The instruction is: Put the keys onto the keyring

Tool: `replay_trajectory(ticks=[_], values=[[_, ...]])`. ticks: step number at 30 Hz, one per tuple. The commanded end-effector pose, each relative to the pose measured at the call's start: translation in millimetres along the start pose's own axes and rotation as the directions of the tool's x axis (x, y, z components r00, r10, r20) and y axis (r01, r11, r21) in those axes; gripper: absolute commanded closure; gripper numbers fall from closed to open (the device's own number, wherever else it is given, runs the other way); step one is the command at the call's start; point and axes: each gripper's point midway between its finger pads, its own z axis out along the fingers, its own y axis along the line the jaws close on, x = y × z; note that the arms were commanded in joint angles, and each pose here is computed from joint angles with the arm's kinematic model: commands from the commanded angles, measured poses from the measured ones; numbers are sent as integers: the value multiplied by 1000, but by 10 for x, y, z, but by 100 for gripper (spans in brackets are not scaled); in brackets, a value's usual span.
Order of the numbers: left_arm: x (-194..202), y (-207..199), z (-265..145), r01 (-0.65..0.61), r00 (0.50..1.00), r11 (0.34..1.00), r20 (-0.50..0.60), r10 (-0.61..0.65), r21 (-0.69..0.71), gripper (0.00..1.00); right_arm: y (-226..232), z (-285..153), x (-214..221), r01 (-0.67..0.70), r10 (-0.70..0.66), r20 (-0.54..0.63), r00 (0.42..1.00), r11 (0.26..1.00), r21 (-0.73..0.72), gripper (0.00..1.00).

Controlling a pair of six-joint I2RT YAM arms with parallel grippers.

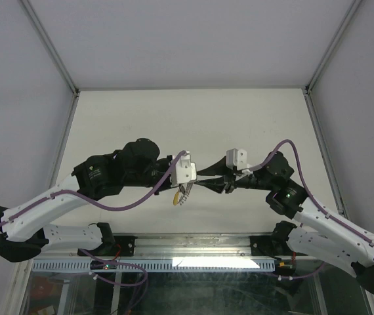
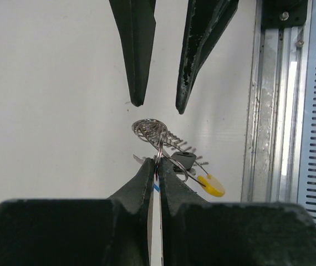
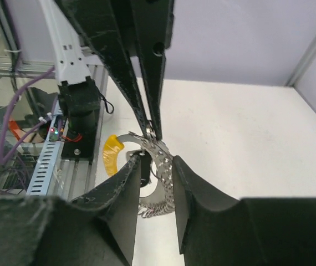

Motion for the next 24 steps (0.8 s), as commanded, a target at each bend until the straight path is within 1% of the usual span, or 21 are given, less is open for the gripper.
replay_trajectory(ticks=[1, 5, 7, 14, 20, 24], values=[[105, 90, -100, -26, 993, 999, -117, 23, -28, 100, -206, -24, -4, -15, 19, -34, 999, 993, 119, 70], [236, 84, -62, -24, 979, 1000, -202, 21, -11, 100, -199, 32, 77, -59, 64, -47, 997, 993, 104, 74], [290, 97, -59, -24, 971, 1000, -238, 20, -13, 100, -186, 73, 116, -84, 89, -49, 995, 993, 88, 75], [406, 140, -70, -33, 943, 999, -331, 22, -29, 100, -110, 215, 250, -199, 200, -20, 980, 980, 25, 72], [485, 105, -50, -60, 906, 997, -421, 38, -39, 100, -74, 287, 321, -255, 255, 1, 967, 967, -9, 70], [475, 69, -32, -66, 901, 997, -432, 47, -28, 100, -37, 328, 353, -274, 275, 16, 961, 961, -42, 69]])
